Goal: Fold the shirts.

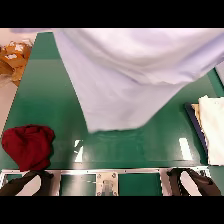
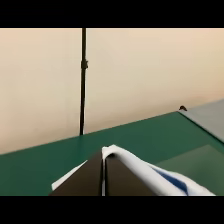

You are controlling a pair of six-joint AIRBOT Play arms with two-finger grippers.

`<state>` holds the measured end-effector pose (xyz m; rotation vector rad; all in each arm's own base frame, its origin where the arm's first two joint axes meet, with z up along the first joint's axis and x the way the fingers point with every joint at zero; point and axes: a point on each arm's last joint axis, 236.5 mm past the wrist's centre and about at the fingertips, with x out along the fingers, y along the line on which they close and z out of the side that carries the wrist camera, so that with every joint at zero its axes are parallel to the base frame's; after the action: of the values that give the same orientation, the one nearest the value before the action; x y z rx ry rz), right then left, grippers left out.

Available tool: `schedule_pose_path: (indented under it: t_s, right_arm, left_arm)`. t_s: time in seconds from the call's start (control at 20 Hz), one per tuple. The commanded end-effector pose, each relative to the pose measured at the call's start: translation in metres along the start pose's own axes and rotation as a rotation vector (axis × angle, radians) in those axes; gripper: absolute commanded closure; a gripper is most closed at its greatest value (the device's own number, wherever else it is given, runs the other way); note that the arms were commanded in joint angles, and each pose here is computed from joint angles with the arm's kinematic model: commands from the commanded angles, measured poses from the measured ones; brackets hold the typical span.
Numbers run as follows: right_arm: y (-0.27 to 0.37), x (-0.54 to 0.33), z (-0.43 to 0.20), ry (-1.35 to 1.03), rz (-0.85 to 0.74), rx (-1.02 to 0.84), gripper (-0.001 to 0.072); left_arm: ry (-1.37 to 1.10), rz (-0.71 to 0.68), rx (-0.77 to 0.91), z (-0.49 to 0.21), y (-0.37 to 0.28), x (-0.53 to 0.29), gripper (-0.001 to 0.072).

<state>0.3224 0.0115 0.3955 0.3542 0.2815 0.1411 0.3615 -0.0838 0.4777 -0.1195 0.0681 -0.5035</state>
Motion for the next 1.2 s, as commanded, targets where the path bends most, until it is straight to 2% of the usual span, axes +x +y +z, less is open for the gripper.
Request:
schedule_pose_path:
  t_s: [0.0, 0.15, 0.3, 0.4, 0.55, 0.6, 0.65, 0.7, 0.85, 0.95, 1.0, 1.15]
  right_arm:
    - [-0.039, 0.080, -0.050, 0.185, -0.002, 0.097, 0.0702]
    - [-0.071, 0.176, -0.130, 0.389, -0.009, 0.175, 0.0702]
    - [-0.091, 0.251, -0.224, 0.583, -0.023, 0.223, 0.0701]
    - [-0.102, 0.283, -0.286, 0.696, -0.042, 0.252, 0.0702]
    - [-0.115, 0.300, -0.349, 0.820, -0.068, 0.284, 0.0700]
    - [-0.121, 0.300, -0.353, 0.827, -0.078, 0.286, 0.0650]
    - [-0.128, 0.299, -0.345, 0.815, -0.086, 0.290, 0.0472]
    - [-0.135, 0.294, -0.329, 0.806, -0.089, 0.299, 0.0374]
    - [-0.163, 0.250, -0.277, 0.819, -0.136, 0.380, 0.0377]
    - [-0.184, 0.210, -0.264, 0.849, -0.227, 0.377, 0.0407]
    - [-0.192, 0.187, -0.267, 0.879, -0.279, 0.358, 0.0452]
    - [-0.167, 0.129, -0.313, 0.986, -0.314, 0.396, 0.0428]
  left_arm:
    - [0.197, 0.005, -0.153, -0.086, 0.053, 0.057, 0.0688]
    - [0.411, -0.021, -0.320, -0.196, 0.088, 0.120, 0.0688]
    - [0.631, -0.067, -0.441, -0.314, 0.088, 0.168, 0.0688]
    - [0.765, -0.090, -0.485, -0.386, 0.080, 0.189, 0.0688]
    - [0.864, -0.100, -0.534, -0.450, 0.073, 0.204, 0.0688]
    - [0.881, -0.096, -0.542, -0.463, 0.074, 0.206, 0.0688]
    - [0.890, -0.092, -0.547, -0.469, 0.075, 0.206, 0.0688]
    - [0.895, -0.086, -0.545, -0.472, 0.078, 0.206, 0.0688]
    - [0.941, -0.064, -0.490, -0.482, 0.086, 0.197, 0.0687]
    - [0.985, -0.048, -0.445, -0.490, 0.091, 0.188, 0.0688]
    - [0.995, -0.044, -0.435, -0.492, 0.093, 0.186, 0.0688]
    - [1.024, -0.046, -0.421, -0.496, 0.093, 0.181, 0.0687]
